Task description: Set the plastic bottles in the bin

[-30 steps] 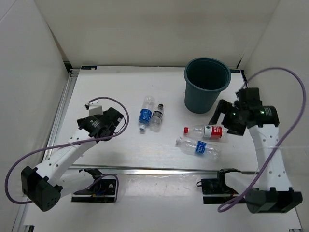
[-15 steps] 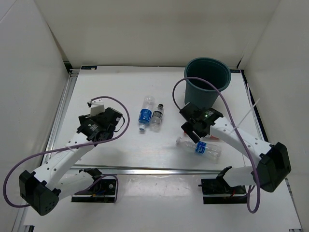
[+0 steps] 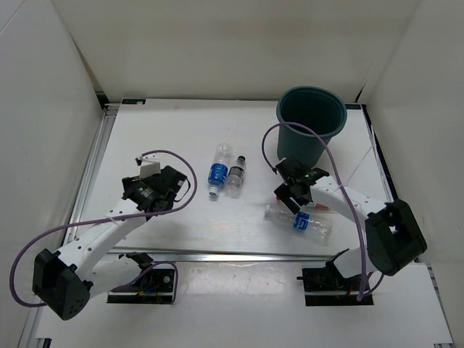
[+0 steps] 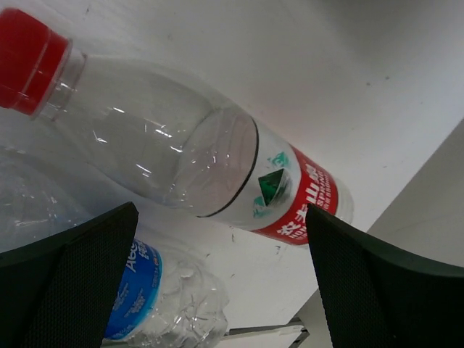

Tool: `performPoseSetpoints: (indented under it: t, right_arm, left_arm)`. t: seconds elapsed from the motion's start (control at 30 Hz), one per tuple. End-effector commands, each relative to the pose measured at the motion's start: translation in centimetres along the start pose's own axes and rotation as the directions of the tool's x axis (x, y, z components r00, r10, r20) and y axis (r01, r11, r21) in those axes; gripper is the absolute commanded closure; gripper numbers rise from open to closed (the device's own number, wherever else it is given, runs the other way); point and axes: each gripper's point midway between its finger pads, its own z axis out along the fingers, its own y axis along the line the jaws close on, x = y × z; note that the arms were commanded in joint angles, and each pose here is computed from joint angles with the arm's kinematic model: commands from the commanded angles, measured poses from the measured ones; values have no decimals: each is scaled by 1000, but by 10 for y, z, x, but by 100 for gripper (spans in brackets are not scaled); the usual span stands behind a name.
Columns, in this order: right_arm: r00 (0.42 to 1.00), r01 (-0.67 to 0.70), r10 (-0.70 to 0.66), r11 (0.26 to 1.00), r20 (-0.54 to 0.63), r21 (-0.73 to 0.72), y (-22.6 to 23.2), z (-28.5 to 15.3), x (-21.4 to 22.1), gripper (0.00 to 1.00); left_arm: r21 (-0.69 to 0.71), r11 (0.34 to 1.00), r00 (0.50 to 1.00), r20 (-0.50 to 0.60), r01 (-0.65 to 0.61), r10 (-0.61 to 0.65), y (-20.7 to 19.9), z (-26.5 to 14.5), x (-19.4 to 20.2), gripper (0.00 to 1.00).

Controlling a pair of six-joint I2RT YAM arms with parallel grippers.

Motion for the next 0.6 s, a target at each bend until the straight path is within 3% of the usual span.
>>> performPoseSetpoints:
  t: [0.0, 0.33, 0.57]
  right_arm:
    - [999, -19, 20, 999, 46, -35, 4, 11, -9, 0]
    - [993, -110, 113, 986, 15, -122, 10, 40, -10, 0]
    - [983, -183, 182, 972, -20, -146, 19, 44, -12, 12]
  left_arm:
    - [-6, 1000, 1000, 15, 10, -10, -2, 1, -2, 0]
    - [-15, 1000, 1000, -9, 0, 0, -6, 4, 2, 0]
    - [-31, 999, 999, -28, -24, 23, -2, 3, 6, 0]
